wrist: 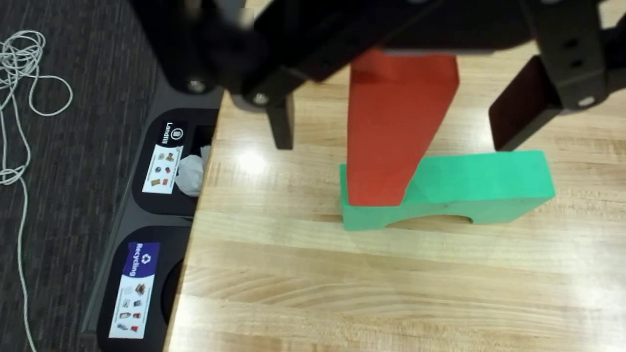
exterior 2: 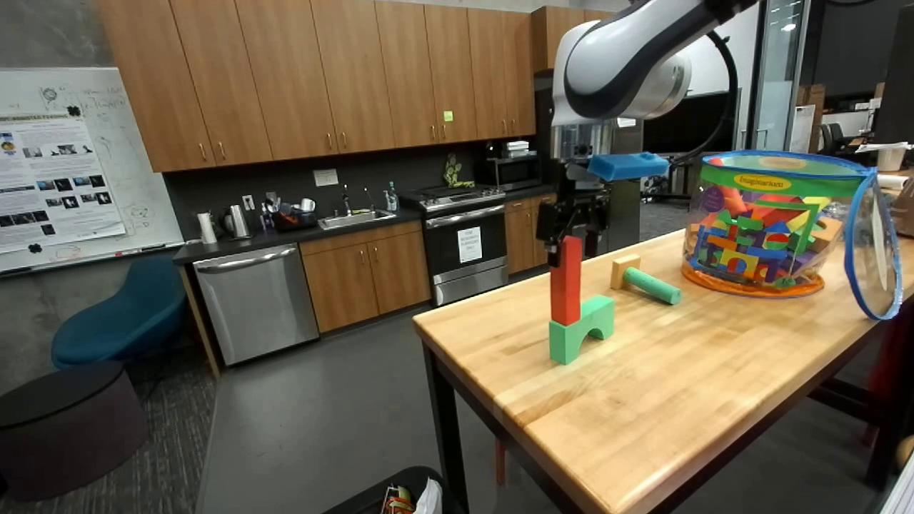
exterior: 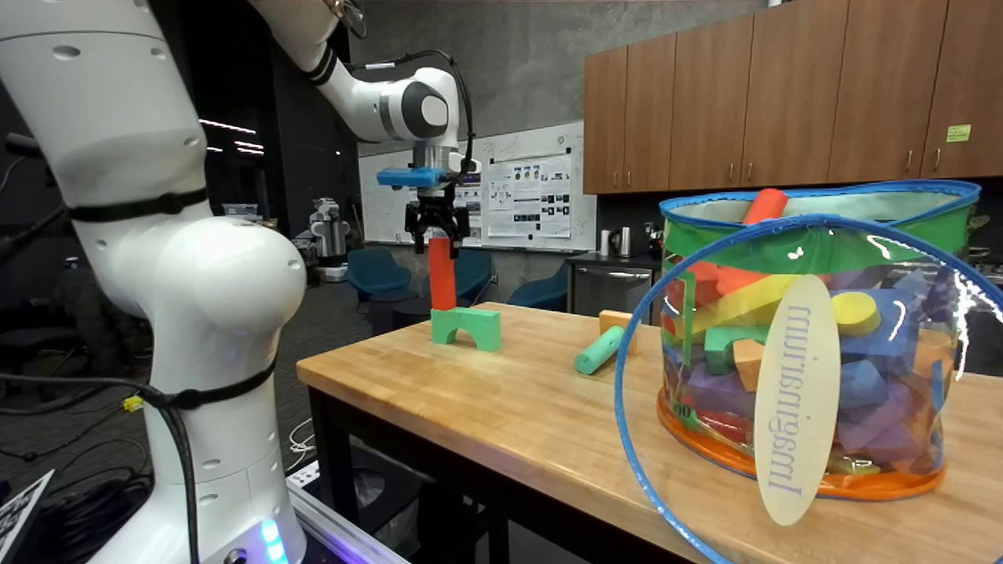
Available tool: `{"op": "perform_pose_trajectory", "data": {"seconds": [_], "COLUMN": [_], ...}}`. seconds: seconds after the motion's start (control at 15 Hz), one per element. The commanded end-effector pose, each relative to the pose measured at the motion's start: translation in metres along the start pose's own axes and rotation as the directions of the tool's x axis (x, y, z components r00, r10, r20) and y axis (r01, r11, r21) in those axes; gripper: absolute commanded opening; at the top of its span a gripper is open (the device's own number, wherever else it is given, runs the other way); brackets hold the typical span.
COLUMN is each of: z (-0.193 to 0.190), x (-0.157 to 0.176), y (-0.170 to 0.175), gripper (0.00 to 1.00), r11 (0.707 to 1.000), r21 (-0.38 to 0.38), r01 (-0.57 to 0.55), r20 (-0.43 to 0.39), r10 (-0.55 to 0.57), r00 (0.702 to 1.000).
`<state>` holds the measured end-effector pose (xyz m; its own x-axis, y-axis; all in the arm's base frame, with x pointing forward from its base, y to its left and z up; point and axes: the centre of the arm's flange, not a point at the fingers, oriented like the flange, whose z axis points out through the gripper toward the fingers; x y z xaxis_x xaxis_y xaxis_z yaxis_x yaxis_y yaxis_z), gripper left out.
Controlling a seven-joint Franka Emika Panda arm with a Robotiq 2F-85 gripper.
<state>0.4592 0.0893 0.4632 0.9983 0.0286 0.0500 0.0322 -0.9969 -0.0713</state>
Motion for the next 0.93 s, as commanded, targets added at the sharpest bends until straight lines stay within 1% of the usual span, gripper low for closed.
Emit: {"op": "perform_pose_trajectory", "data": {"seconds": [0.0, 0.07, 0.2, 0.4, 0.6, 0.87], "z": [0.002, 0.002, 0.002, -0.003, -0.022, -0.061], "x": [0.007, 0.008, 0.009, 0.008, 0.008, 0.010], "y": [-0.006, -0.006, -0.007, -0.006, -0.001, 0.023], "gripper": [0.91, 0.73, 0.62, 0.36, 0.16, 0.16], "r11": [0.999, 0.999, 0.998, 0.997, 0.996, 0.993], "r21": [-0.038, -0.043, -0.055, -0.070, -0.085, -0.111], "r01": [0.019, 0.022, 0.029, 0.030, 0.018, -0.042], "r20": [-0.033, -0.037, -0.045, -0.055, -0.078, -0.127], "r10": [-0.020, -0.024, -0.031, -0.034, -0.025, 0.028], "r00": [0.999, 0.999, 0.998, 0.998, 0.997, 0.991]}}
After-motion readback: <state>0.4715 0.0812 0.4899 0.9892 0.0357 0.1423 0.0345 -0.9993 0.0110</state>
